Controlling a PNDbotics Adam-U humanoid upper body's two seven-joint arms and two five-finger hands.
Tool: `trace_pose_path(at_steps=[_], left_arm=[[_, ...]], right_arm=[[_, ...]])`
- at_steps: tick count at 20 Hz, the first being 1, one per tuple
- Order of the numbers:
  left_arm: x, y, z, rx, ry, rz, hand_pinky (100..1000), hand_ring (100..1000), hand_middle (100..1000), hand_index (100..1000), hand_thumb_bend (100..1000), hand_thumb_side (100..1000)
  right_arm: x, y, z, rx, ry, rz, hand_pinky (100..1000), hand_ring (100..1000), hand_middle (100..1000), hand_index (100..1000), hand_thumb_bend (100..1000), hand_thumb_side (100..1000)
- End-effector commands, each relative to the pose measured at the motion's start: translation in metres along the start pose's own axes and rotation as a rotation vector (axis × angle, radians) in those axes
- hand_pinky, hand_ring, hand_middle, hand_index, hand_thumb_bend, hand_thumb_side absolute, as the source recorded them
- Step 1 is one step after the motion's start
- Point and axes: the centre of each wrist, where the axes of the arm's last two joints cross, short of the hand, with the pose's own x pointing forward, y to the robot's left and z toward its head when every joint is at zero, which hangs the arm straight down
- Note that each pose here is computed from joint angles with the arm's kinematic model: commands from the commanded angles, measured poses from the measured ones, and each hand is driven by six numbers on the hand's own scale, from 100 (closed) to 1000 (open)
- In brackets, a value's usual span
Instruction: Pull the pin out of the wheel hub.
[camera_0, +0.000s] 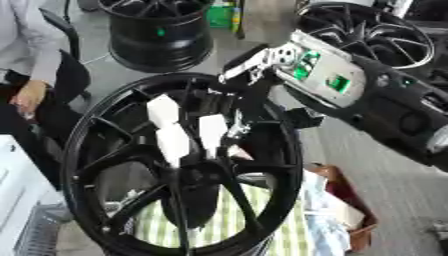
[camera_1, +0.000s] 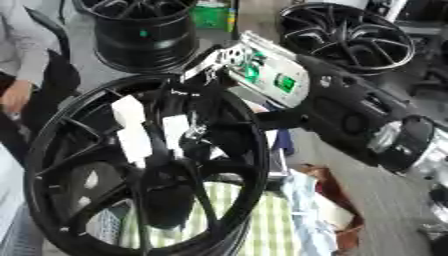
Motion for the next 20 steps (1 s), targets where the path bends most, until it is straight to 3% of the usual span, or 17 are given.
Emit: trace_pose_path(at_steps=[1, 11, 20], left_arm=[[0.005, 0.001, -0.005, -0.005, -0.023, 0.004, 827, 846, 760, 821, 486, 530], [0.005, 0.0, -0.005, -0.002, -0.022, 0.015, 829, 847, 761, 821, 484, 531], [0.003, 0.0, -0.003, -0.003, -0.012, 0.019, 830, 848, 761, 821, 478, 534]], right_arm=[[0.002, -0.008, 0.007, 0.058, 0.056, -0.072, 796, 861, 820, 860, 515, 184], [-0.003, -0.004, -0.001, 0.073, 0.058, -0.083, 796, 862, 817, 857, 505, 139], [-0.006, -0.002, -0.008, 0.064, 0.051, -0.09, 787, 848, 782, 845, 425, 110]])
